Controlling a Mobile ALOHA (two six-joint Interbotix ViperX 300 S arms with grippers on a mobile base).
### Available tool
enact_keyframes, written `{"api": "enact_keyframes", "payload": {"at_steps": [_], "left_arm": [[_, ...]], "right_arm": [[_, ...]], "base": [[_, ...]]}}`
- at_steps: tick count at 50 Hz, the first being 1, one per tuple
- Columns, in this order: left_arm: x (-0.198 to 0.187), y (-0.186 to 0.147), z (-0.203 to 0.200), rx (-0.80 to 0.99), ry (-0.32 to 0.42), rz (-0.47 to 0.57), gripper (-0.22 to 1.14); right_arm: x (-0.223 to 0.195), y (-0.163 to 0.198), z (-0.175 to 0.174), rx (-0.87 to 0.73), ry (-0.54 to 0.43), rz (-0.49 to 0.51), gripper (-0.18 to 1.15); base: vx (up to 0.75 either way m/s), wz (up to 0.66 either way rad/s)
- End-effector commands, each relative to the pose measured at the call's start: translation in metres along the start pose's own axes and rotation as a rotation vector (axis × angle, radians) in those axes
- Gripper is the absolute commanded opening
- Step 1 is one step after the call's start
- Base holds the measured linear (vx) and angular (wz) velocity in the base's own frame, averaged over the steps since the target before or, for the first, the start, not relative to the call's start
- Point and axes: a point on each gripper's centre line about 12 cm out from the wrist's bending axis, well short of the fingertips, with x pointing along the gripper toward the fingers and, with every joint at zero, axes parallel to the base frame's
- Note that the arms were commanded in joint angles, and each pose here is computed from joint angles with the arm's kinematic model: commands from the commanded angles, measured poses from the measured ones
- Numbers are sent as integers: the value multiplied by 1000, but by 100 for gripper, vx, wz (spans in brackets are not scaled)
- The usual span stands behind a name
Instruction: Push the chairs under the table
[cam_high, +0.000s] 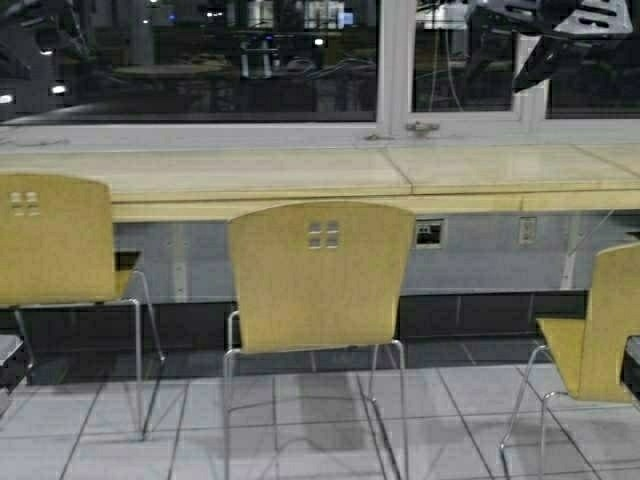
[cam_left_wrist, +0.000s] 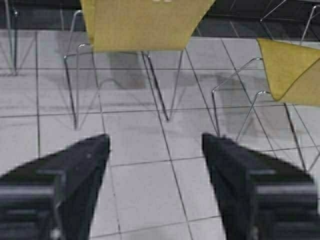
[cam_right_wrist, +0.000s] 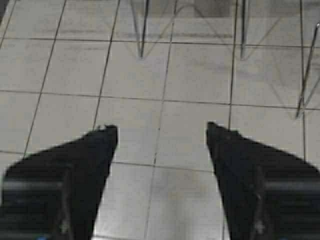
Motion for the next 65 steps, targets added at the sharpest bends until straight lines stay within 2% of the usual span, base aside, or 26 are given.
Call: {"api": "enact_keyframes", "payload": {"at_steps": [1,10,32,37,42,53,59,65], "left_arm": [[0,-1,5,-9,-6,-2,91],[0,-1,5,-9,0,-2,91],[2,-1,3,-51,7,-1,91],[2,0,-2,-134,22,-1,91],[4,0,-4,-264,31,-2,91],[13,3,-6,-523,11,13,91],[25,8,-20,-669,69,61,91],[39,11,-39,-781,182,132,91]], "right_arm": [[-1,1,5,1,-20,4,90],[-1,2,11,25,-33,10,90],[8,2,1,73,3,9,90],[12,2,-1,139,11,10,90],[19,0,-6,272,15,12,90],[45,1,-17,497,49,3,90],[66,0,-25,592,107,-21,90],[83,0,-39,694,182,-53,90]], "base": [[21,-12],[22,-7],[30,3],[35,9],[35,5],[33,0],[31,1],[30,-2]]}}
